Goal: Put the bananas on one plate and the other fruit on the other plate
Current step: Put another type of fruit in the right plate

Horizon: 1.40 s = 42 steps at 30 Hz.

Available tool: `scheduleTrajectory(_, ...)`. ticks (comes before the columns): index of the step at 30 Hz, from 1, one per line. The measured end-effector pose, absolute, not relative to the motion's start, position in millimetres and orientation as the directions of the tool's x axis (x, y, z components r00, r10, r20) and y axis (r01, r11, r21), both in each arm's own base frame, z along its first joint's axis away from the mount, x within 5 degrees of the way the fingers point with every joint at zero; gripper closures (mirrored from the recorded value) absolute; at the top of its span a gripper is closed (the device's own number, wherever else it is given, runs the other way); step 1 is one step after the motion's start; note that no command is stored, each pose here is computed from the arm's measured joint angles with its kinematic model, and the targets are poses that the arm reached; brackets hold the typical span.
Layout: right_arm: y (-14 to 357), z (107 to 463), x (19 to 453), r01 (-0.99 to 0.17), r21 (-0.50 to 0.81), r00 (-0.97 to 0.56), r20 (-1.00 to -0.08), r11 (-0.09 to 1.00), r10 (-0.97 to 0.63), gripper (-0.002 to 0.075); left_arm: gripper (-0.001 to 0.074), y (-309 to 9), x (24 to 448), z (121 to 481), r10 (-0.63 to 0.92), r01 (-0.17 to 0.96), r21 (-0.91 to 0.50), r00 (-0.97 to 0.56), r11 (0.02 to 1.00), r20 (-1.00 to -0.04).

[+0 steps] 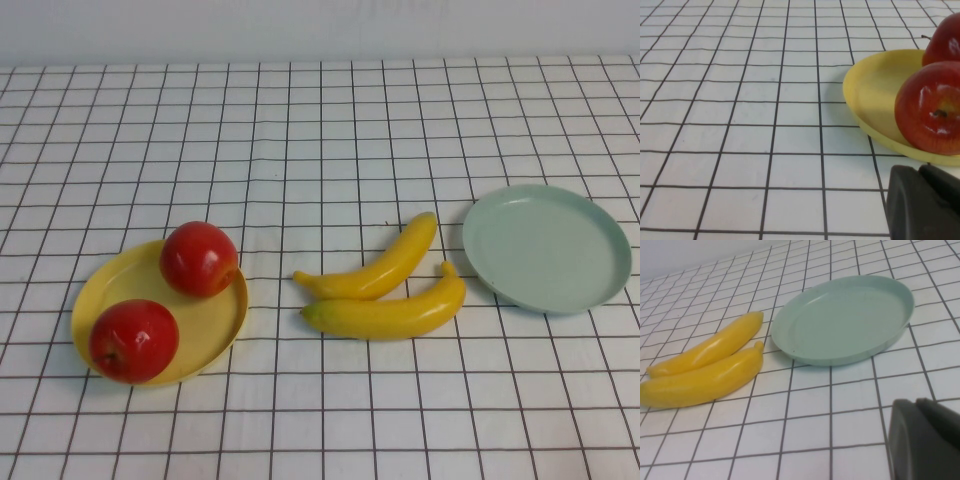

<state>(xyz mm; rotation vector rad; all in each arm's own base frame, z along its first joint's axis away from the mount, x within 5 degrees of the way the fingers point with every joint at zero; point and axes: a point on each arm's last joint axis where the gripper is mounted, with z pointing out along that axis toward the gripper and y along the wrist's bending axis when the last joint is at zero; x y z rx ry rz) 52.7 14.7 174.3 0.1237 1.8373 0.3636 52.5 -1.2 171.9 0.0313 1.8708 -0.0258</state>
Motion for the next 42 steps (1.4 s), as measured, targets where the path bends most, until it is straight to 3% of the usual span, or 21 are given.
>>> scheduleTrajectory(16,15,178,52,-0.106,0.317,-0.307,-0.912,0.943,0.272,0.0741,0.0737,-1,52,172,0.009,0.035,-0.002,-0.296,0.999,-0.955)
scheduleTrajectory(18,16,198,49,-0.127,0.313,-0.267,-0.925,0.941,0.272,0.0741,0.0737,-1,52,172,0.009,0.035,-0.002,-0.296,0.999,-0.955)
scheduleTrajectory(24,19,303,16,-0.24,0.271,-0.089,-0.962,0.932,0.257,0.0741,0.0737,-1,52,172,0.009,0.035,-0.002,-0.296,0.999,-0.955)
scheduleTrajectory(29,22,343,13,-0.256,0.244,-0.21,-0.959,0.935,0.192,0.0741,0.0737,-1,52,172,0.009,0.035,-0.002,-0.296,0.999,-0.955)
scheduleTrajectory(35,30,336,55,-0.234,0.317,-0.46,-0.869,0.919,0.182,0.0741,0.0738,-1,52,172,0.009,0.035,-0.002,-0.296,0.999,-0.955)
scheduleTrajectory(42,37,322,105,-0.375,0.137,-0.613,-0.779,0.917,-0.134,0.0741,0.0738,-1,52,172,0.009,0.035,-0.002,-0.296,0.999,-0.955)
